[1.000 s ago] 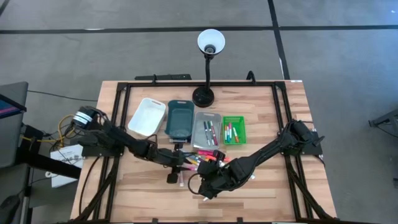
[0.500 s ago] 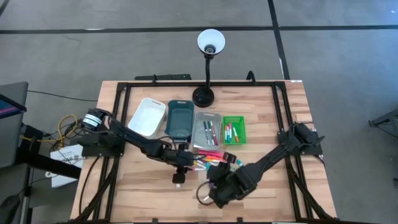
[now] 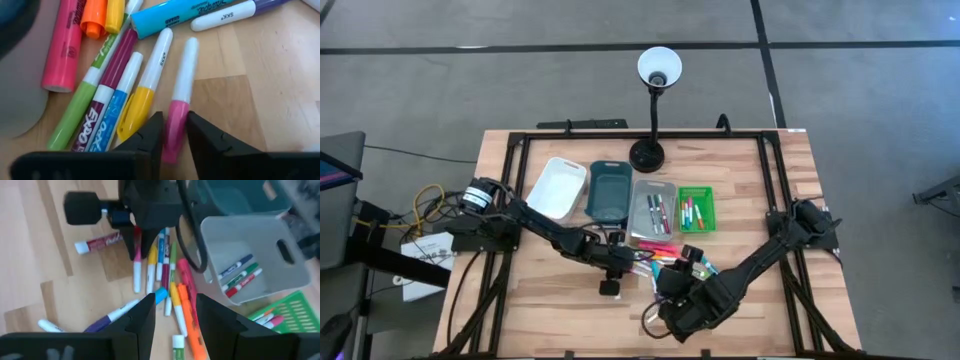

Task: Pick & Place Markers
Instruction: Put the small pink highlighter pen into the green bin

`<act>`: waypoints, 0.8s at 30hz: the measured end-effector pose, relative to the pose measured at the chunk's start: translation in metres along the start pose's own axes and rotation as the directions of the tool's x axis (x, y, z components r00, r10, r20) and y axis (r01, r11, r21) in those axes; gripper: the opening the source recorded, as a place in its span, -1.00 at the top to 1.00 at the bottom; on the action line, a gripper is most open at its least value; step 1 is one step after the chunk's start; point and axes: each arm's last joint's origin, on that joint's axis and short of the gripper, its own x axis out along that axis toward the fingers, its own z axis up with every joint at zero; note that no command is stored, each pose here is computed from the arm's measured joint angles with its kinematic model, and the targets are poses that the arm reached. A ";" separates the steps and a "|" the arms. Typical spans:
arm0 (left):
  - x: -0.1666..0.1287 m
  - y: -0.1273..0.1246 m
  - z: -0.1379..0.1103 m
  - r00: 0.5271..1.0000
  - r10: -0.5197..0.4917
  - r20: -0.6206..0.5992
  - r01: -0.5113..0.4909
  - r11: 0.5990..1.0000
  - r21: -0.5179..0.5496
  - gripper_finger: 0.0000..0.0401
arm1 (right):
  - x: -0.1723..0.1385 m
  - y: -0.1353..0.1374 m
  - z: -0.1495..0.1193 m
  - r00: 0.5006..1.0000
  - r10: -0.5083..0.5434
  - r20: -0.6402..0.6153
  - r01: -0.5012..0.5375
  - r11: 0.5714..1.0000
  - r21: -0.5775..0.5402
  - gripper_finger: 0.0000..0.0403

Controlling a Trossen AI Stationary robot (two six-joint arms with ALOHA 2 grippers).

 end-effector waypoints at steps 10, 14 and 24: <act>-0.021 -0.001 0.013 0.997 0.027 0.079 -0.030 0.998 0.048 0.82 | -0.023 -0.006 -0.039 0.993 -0.077 0.091 0.081 0.996 -0.040 0.48; -0.036 0.000 0.023 0.989 0.025 0.144 -0.031 0.999 0.043 0.77 | -0.027 -0.034 -0.035 0.996 -0.071 0.062 0.072 0.997 -0.018 0.54; -0.054 0.002 0.032 0.977 0.041 0.208 -0.076 0.984 0.162 0.80 | -0.014 -0.104 -0.047 0.947 0.062 0.316 -0.125 0.975 0.183 0.58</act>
